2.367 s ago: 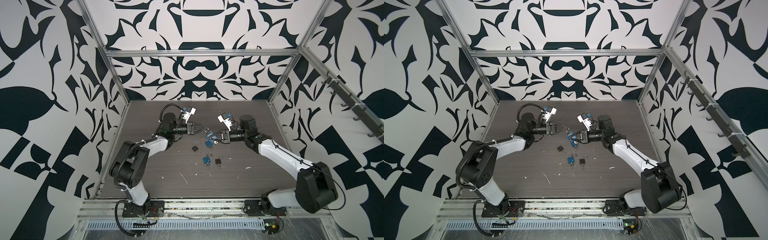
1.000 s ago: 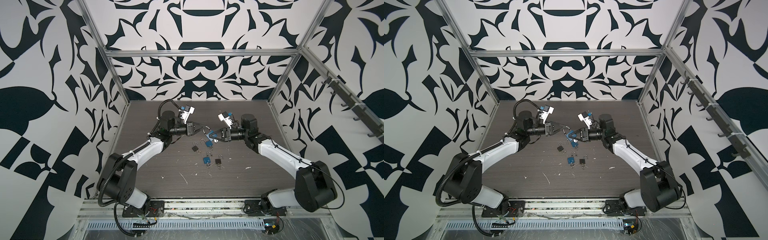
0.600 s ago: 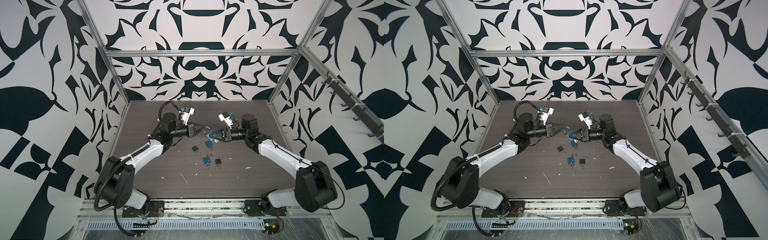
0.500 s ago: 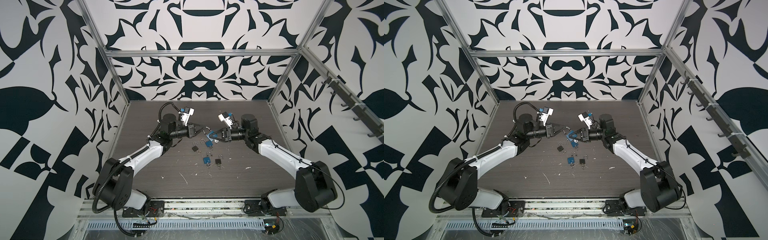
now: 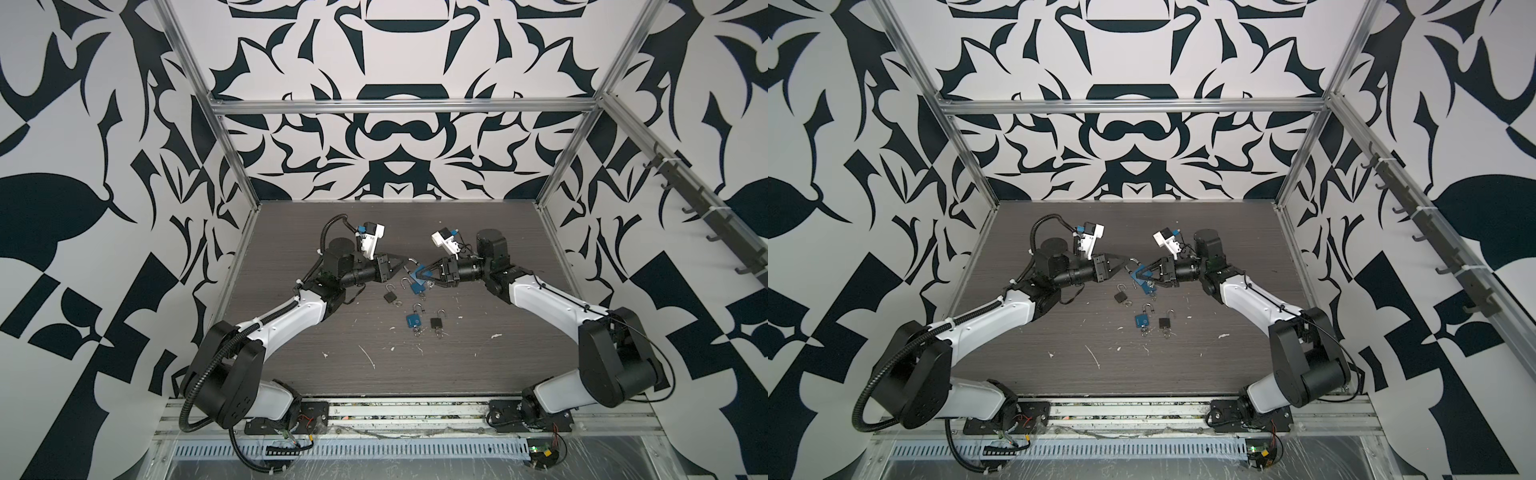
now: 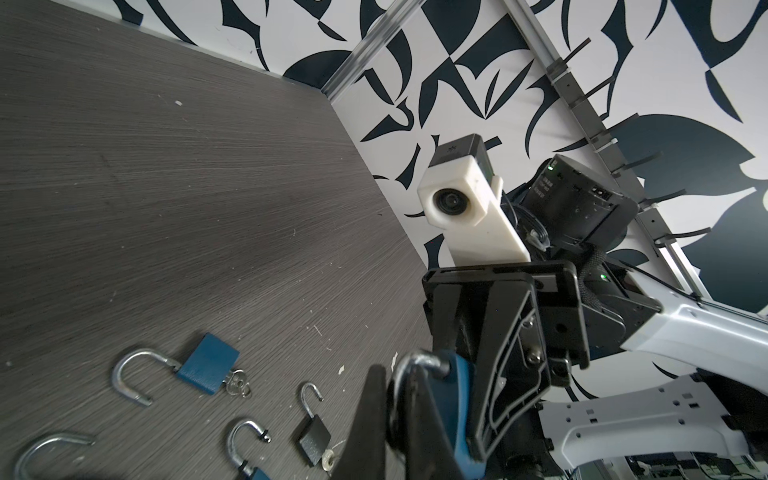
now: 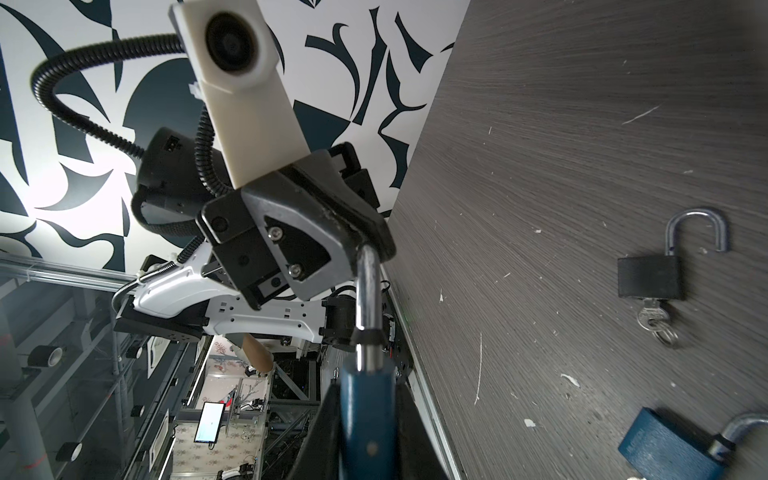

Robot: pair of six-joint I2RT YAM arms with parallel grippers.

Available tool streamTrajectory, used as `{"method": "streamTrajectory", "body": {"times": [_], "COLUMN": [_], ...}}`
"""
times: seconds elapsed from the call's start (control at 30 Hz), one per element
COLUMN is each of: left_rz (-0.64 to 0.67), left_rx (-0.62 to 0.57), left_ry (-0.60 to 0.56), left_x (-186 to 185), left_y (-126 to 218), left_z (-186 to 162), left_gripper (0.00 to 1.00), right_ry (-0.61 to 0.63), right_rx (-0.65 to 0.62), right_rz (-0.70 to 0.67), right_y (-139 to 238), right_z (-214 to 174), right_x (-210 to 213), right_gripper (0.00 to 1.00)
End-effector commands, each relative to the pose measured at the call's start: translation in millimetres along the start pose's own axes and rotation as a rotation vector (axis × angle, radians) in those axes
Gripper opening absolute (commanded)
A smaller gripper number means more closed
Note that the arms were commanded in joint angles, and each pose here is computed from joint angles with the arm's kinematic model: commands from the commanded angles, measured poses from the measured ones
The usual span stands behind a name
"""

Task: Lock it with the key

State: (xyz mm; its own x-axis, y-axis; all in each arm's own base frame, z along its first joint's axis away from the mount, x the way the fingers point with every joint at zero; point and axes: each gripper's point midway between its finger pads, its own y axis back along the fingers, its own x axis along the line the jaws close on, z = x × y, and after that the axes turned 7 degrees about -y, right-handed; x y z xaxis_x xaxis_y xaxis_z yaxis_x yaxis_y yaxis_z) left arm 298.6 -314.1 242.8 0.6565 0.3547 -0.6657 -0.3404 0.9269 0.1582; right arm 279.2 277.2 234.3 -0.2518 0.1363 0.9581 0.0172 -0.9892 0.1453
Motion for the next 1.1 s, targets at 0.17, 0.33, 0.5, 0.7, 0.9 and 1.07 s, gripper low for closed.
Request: {"method": "streamTrajectory", "body": {"times": [0.17, 0.33, 0.5, 0.7, 0.9, 1.07], "left_rz": [-0.31, -0.335, -0.344, -0.297, -0.265, -0.251], "left_rx": [0.342, 0.347, 0.344, 0.281, 0.219, 0.2], "left_ry": [0.078, 0.09, 0.101, 0.085, 0.048, 0.001], "left_x": [-82.3, -91.6, -94.6, -83.4, -69.0, -69.8], "left_y": [-6.4, -12.1, -15.6, -9.5, 2.4, 8.5], "left_z": [-94.6, -102.6, -106.2, -83.8, -43.8, -23.7], "left_gripper": [0.0, 0.0, 0.0, 0.0, 0.0, 0.15], "right_ry": [0.374, 0.373, 0.37, 0.355, 0.333, 0.323], "right_rx": [-0.272, -0.271, -0.267, -0.238, -0.173, -0.155], "right_rz": [0.031, 0.031, 0.027, 0.009, -0.024, -0.03], "right_y": [6.4, 4.3, 3.0, 2.1, -2.6, -2.5], "right_z": [75.3, 78.2, 79.2, 68.9, 43.9, 31.9], "right_x": [67.2, 64.0, 60.9, 51.4, 35.6, 31.9], "right_gripper": [0.0, 0.0, 0.0, 0.0, 0.0, 0.0]}}
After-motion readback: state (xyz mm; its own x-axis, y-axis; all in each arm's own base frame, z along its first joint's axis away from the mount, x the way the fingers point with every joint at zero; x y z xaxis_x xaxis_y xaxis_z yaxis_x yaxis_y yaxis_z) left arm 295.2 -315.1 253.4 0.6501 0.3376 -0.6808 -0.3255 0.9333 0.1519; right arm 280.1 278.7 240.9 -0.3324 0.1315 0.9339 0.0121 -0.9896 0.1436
